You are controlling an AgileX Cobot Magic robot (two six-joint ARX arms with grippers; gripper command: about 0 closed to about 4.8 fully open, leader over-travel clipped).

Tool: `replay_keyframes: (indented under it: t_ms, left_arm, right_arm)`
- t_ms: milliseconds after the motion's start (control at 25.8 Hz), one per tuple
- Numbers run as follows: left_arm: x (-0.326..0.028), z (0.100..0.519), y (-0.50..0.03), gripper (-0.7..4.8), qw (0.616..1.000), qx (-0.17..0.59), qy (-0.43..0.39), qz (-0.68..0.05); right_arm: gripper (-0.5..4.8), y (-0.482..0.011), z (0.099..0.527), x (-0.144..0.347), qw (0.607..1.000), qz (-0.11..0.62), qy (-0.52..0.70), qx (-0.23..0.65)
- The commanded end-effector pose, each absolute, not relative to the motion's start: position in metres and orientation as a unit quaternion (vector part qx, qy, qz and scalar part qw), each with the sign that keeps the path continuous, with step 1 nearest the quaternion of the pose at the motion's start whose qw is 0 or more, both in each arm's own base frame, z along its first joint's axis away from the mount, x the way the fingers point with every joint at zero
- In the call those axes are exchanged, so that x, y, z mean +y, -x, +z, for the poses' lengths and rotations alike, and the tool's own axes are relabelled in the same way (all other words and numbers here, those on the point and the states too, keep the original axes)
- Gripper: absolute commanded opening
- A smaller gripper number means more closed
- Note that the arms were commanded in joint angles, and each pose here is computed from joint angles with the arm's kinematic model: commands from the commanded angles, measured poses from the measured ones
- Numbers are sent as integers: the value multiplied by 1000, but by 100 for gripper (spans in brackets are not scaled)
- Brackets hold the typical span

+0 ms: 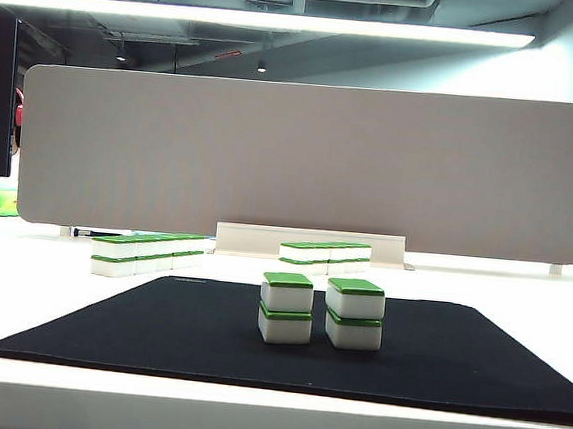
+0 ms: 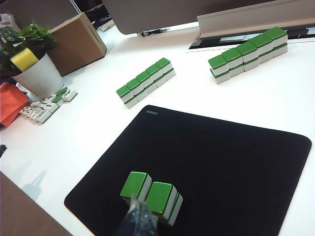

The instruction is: Take a mahjong tile from the mahjong wall and then place it on the table close to you.

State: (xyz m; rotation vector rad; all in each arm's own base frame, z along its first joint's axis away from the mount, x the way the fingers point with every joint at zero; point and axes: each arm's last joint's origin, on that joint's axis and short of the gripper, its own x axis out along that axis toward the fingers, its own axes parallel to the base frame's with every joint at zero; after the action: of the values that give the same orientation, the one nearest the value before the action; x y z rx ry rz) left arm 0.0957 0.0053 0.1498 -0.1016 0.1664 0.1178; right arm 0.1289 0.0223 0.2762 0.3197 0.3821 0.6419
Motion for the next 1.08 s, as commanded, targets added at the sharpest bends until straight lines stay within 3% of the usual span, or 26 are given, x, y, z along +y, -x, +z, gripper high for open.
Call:
replay_keyframes:
  t_ms: [39,775,1085]
  left_arm:
    - [5,148,-96,21,993,89,51,50]
    - [5,148,-96,21,993,89,51,50]
    - [5,148,-96,21,993,89,51,50]
  right_arm:
    - [-1,-129,280,22,921,315,-151,175]
    - [-1,-129,279,22,930,309,-116,163]
    - [-1,-126,256,14,975,169,-84,119]
